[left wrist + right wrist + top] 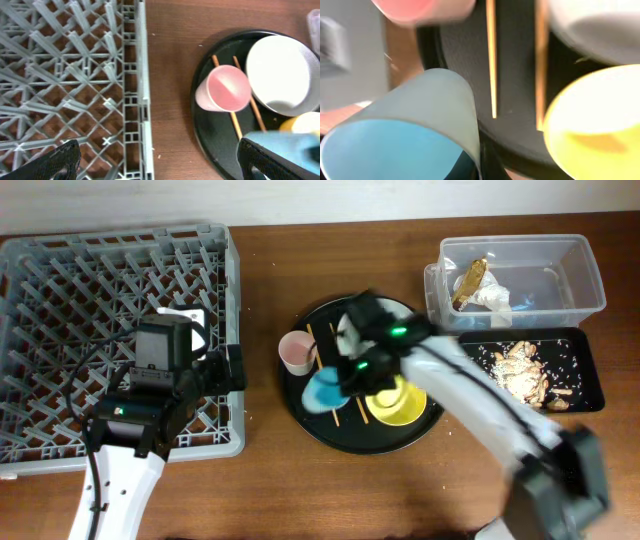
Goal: Sort waste into correct bins and load items into the dishwasher rack
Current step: 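Grasp the blue cup with the right gripper and lift it, then hand the blue cup from the right gripper to the left gripper, then place the blue cup upside down in the rack with the left gripper, then grasp the pink cup with the right gripper and lift it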
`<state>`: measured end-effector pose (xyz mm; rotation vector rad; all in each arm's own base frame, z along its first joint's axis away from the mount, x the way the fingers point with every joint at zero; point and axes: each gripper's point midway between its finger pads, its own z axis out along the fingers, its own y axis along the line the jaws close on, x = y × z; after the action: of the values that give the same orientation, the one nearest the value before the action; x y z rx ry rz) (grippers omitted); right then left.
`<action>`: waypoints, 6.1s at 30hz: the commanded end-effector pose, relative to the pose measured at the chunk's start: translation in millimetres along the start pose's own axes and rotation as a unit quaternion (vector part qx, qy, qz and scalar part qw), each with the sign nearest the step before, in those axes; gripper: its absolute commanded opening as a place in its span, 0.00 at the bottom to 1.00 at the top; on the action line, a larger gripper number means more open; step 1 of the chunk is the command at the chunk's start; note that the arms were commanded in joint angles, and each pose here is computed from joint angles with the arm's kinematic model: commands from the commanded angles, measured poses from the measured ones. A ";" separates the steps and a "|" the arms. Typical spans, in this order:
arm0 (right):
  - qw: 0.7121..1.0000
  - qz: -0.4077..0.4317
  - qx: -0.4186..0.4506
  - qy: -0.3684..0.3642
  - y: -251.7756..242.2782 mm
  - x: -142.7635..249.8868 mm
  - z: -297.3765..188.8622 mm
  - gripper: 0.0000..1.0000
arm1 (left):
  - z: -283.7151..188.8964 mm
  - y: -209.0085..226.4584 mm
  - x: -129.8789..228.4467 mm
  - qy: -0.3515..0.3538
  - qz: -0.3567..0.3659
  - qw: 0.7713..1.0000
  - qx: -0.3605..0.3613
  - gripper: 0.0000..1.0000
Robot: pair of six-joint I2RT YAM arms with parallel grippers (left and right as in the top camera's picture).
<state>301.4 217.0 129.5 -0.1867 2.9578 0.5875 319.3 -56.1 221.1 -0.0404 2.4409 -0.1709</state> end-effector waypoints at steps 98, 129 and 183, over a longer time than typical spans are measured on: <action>0.886 -0.201 -0.376 -0.181 79.9 -74.7 -115.1 0.56 | -73.8 -160.7 -44.2 -0.025 0.131 0.716 0.686 0.61; 0.950 -0.050 -0.259 -0.171 -12.9 -87.2 -97.8 0.98 | 30.0 74.7 13.9 0.196 -0.086 0.971 -0.105 0.56; 0.882 -0.129 -0.427 -0.153 36.8 -74.4 -134.0 0.04 | -33.6 -144.9 -84.3 0.101 0.050 0.824 0.555 0.99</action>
<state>387.3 189.8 244.8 -0.2109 2.3219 1.3717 382.6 -163.4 262.8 0.4444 2.5106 -1.1703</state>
